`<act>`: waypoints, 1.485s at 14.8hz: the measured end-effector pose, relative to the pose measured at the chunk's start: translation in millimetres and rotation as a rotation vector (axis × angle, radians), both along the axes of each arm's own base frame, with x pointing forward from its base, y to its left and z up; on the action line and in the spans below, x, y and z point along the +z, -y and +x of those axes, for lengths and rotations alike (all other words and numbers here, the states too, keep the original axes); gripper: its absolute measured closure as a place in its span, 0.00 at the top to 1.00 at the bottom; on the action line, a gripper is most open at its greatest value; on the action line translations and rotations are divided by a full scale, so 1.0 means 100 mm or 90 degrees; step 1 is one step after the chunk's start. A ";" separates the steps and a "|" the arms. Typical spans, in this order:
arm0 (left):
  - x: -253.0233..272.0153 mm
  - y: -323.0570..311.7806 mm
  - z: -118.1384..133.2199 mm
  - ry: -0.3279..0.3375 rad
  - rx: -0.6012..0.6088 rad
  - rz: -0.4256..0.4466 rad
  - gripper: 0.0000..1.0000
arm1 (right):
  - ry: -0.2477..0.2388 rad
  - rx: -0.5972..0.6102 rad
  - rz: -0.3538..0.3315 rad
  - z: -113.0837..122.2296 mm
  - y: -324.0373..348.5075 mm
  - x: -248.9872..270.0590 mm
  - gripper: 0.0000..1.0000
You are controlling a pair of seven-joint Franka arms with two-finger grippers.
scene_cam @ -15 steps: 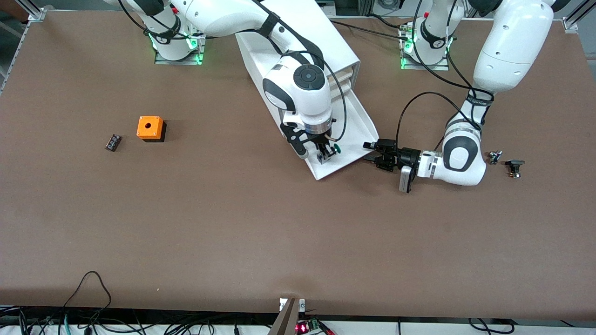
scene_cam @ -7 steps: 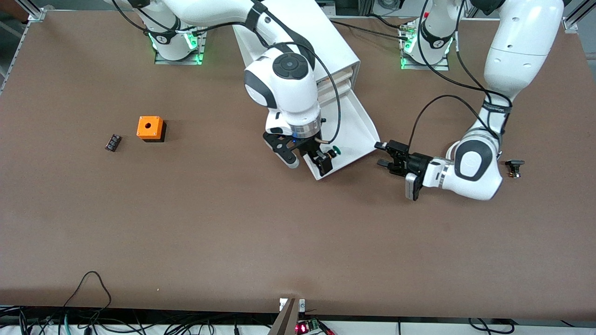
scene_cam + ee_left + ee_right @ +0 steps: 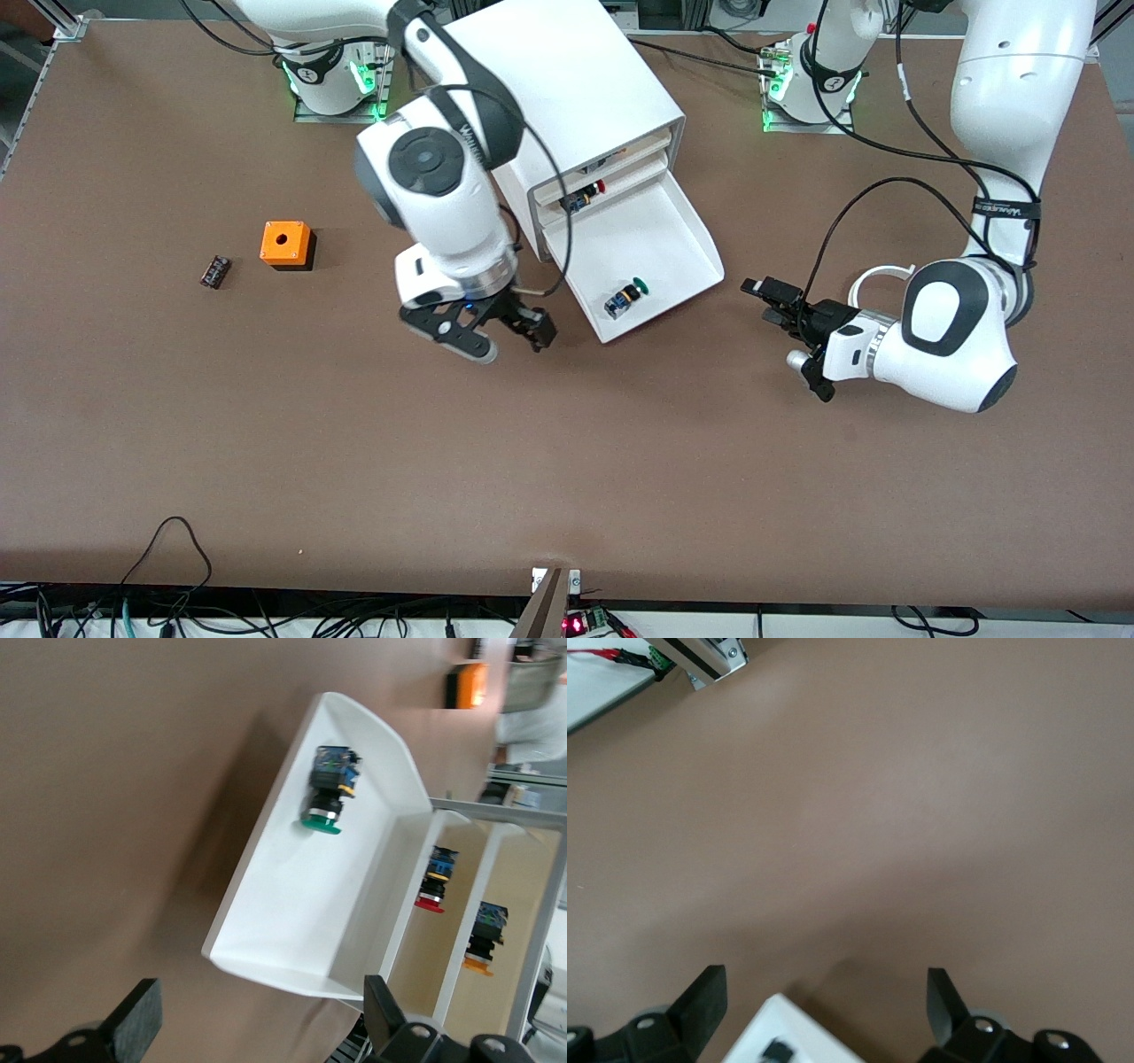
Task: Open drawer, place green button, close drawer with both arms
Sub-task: 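Withdraw the right gripper while the left gripper moves to the drawer front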
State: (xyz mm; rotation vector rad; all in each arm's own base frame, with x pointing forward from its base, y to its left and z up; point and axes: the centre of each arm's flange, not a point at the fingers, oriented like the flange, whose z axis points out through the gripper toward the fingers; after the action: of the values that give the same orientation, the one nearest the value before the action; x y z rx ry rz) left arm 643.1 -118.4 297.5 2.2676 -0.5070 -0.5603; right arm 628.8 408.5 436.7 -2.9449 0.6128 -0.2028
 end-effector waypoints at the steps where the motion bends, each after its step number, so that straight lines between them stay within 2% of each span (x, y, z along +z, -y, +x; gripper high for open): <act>1: 0.11 0.04 0.02 -0.014 0.017 0.043 1.00 | -0.001 0.028 -0.010 0.10 0.21 -0.02 1.00; 3: 0.24 0.20 0.00 -0.044 0.050 0.127 1.00 | 0.004 0.085 -0.028 0.30 0.67 0.00 1.00; 6: 0.27 0.59 -0.09 -0.080 0.094 0.292 1.00 | 0.012 0.154 -0.049 0.56 1.39 0.06 1.00; 8: 0.26 0.91 -0.11 -0.058 0.157 0.409 1.00 | 0.009 0.199 -0.064 0.64 1.79 0.05 1.00; 10: 0.27 1.24 -0.12 -0.019 0.239 0.490 1.00 | 0.004 0.240 -0.063 0.68 2.16 0.05 1.00; 12: 0.27 1.51 -0.14 0.001 0.303 0.515 1.00 | 0.005 0.277 -0.057 0.69 2.53 0.10 1.00; 15: 0.19 1.70 -0.14 0.034 0.368 0.504 1.00 | 0.009 0.308 -0.067 0.61 3.01 0.25 1.00; 19: -0.23 1.80 -0.27 0.071 0.420 0.486 1.00 | 0.025 0.313 -0.079 0.29 3.21 0.66 1.00; 22: -0.43 1.87 -0.40 0.075 0.428 0.489 1.00 | 0.035 0.312 -0.088 -0.03 3.25 0.99 1.00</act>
State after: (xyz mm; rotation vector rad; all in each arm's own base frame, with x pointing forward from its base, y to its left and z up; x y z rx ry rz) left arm 603.0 -305.3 254.6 2.9747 0.5201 -0.2885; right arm 625.4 83.3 535.3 -3.0931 -0.1450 -0.2804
